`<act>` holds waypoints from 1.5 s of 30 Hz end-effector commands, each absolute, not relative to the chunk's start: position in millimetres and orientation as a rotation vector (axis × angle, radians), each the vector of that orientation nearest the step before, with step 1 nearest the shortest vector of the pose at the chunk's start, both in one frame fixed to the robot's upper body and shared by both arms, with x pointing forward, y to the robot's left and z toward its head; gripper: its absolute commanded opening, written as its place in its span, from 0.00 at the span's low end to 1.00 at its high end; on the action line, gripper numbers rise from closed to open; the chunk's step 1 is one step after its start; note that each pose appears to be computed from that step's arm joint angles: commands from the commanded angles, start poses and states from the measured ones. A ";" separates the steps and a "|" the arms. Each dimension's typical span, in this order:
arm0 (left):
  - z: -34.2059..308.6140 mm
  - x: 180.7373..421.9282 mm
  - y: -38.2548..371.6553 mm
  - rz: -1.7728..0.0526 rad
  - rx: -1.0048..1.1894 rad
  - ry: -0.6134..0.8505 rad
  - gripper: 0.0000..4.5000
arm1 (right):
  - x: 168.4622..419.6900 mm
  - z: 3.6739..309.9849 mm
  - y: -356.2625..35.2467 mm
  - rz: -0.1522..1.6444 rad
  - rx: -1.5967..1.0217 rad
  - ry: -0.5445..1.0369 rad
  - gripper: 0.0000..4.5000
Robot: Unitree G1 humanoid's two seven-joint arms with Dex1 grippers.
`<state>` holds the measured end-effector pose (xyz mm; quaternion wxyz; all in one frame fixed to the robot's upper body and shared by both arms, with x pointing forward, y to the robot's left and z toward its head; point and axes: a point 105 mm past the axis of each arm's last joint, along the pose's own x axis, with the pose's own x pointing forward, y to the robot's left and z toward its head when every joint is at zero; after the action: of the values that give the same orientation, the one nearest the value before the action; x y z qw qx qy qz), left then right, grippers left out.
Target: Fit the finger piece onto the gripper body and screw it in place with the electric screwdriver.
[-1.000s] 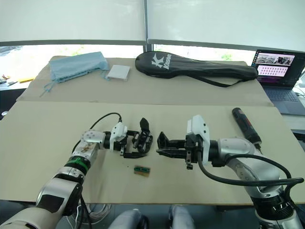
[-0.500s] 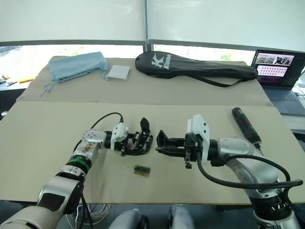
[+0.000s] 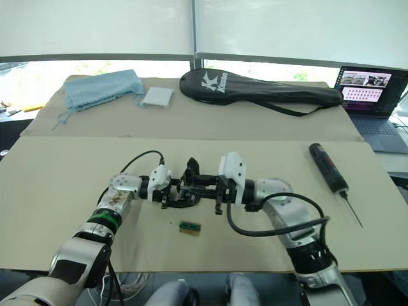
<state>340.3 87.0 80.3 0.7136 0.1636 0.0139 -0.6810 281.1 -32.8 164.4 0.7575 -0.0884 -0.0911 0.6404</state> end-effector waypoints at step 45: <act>74.5 337.4 86.9 -1.494 0.368 0.062 0.52 | 293.3 92.5 -33.8 1.319 -0.153 0.187 0.08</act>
<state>340.2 89.1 78.6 0.7243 0.1622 0.0201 -0.6698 293.2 -26.0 129.3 0.7814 -0.0670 -0.0032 0.6204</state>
